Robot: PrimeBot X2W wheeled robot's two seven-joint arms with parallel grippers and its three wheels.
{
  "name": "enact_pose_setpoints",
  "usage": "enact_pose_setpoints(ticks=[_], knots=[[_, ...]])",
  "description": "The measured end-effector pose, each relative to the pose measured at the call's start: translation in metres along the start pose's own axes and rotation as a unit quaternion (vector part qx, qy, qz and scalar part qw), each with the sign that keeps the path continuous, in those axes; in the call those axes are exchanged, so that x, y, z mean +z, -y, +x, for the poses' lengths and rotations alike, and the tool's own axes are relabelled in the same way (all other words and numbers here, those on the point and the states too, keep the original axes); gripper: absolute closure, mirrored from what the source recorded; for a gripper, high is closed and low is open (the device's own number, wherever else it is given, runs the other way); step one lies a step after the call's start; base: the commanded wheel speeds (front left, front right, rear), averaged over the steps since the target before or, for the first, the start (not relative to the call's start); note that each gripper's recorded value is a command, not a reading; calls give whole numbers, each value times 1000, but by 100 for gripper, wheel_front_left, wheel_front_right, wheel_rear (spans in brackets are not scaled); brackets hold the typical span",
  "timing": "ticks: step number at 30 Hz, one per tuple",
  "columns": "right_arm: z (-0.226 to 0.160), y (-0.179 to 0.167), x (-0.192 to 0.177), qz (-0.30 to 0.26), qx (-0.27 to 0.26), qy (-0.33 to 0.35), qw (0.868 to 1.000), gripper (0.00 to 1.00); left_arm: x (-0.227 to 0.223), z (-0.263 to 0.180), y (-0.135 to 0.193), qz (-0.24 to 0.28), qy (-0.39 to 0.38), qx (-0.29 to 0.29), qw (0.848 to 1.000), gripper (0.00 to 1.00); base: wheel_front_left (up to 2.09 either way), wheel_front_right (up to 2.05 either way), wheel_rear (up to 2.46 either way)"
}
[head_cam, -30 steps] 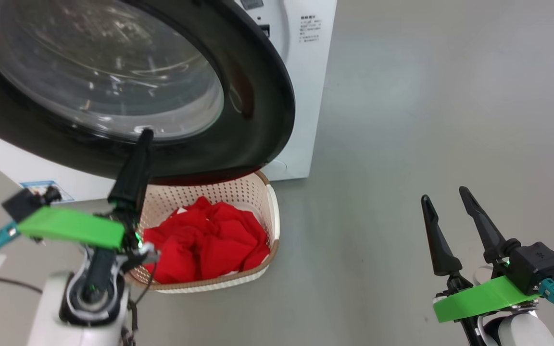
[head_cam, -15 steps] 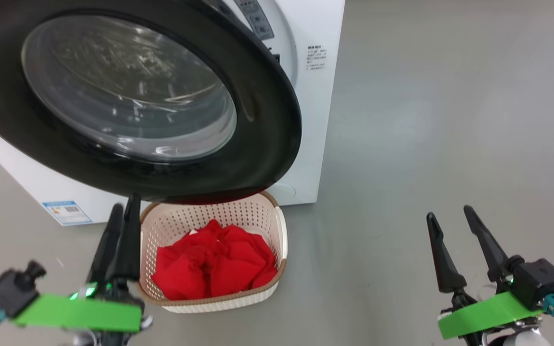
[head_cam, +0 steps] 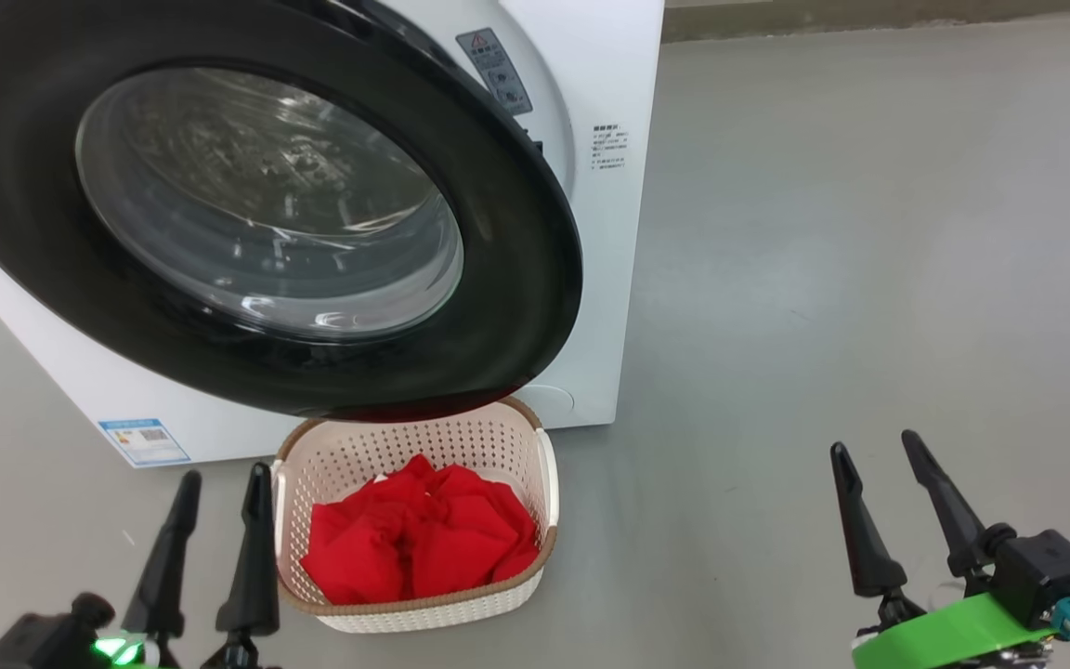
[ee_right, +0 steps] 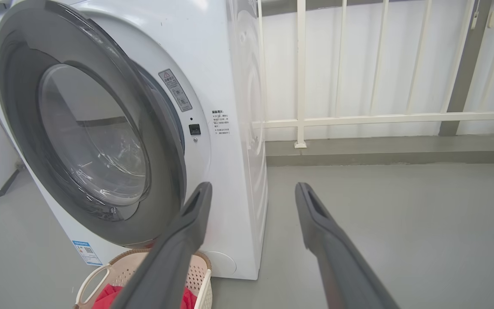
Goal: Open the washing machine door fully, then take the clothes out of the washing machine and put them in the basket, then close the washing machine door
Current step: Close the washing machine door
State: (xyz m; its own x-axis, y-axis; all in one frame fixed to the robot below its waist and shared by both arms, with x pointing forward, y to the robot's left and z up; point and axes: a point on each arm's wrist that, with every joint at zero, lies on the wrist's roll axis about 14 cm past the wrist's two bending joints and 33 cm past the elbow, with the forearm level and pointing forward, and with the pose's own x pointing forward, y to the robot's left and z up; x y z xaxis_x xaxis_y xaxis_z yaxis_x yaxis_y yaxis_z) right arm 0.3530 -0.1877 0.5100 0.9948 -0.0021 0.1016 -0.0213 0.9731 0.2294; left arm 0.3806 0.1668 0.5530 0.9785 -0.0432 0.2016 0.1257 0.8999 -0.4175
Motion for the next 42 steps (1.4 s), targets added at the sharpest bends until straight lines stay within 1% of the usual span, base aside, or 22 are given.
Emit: enact_pose_setpoints(ticks=[5, 11, 19, 30, 39, 40, 41, 42], knots=[[-2, -7, 0, 1, 10, 1, 1000, 0, 6, -7, -4, 66, 8, 3, 998, 0, 0, 0, 0], [-10, -8, -2, -3, 11, -4, 1000, 0, 4, -18, -9, 101, 4, 12, 995, 0, 0, 0, 0], [-12, -10, 1, -7, 15, 1, 1000, 0, -3, -25, -16, 119, -9, 22, 993, 0, 0, 0, 0], [-12, -12, 5, -10, 19, 7, 1000, 0, -13, -30, -19, 120, -24, 26, 992, 0, 0, 0, 0], [-9, -19, 1, -9, 30, 2, 1000, 0, -13, -34, -21, 123, -24, 27, 992, 0, 0, 0, 0], [-9, -20, -1, -8, 32, -1, 999, 27, -13, -34, -21, 122, -24, 27, 992, 0, 0, 0, 0], [-8, -23, -2, -8, 36, -4, 999, 61, -13, -35, -22, 122, -24, 29, 992, 0, 0, 0, 0], [-7, -26, -5, -7, 41, -8, 999, 91, -13, -36, -23, 121, -24, 30, 992, 0, 0, 0, 0]])
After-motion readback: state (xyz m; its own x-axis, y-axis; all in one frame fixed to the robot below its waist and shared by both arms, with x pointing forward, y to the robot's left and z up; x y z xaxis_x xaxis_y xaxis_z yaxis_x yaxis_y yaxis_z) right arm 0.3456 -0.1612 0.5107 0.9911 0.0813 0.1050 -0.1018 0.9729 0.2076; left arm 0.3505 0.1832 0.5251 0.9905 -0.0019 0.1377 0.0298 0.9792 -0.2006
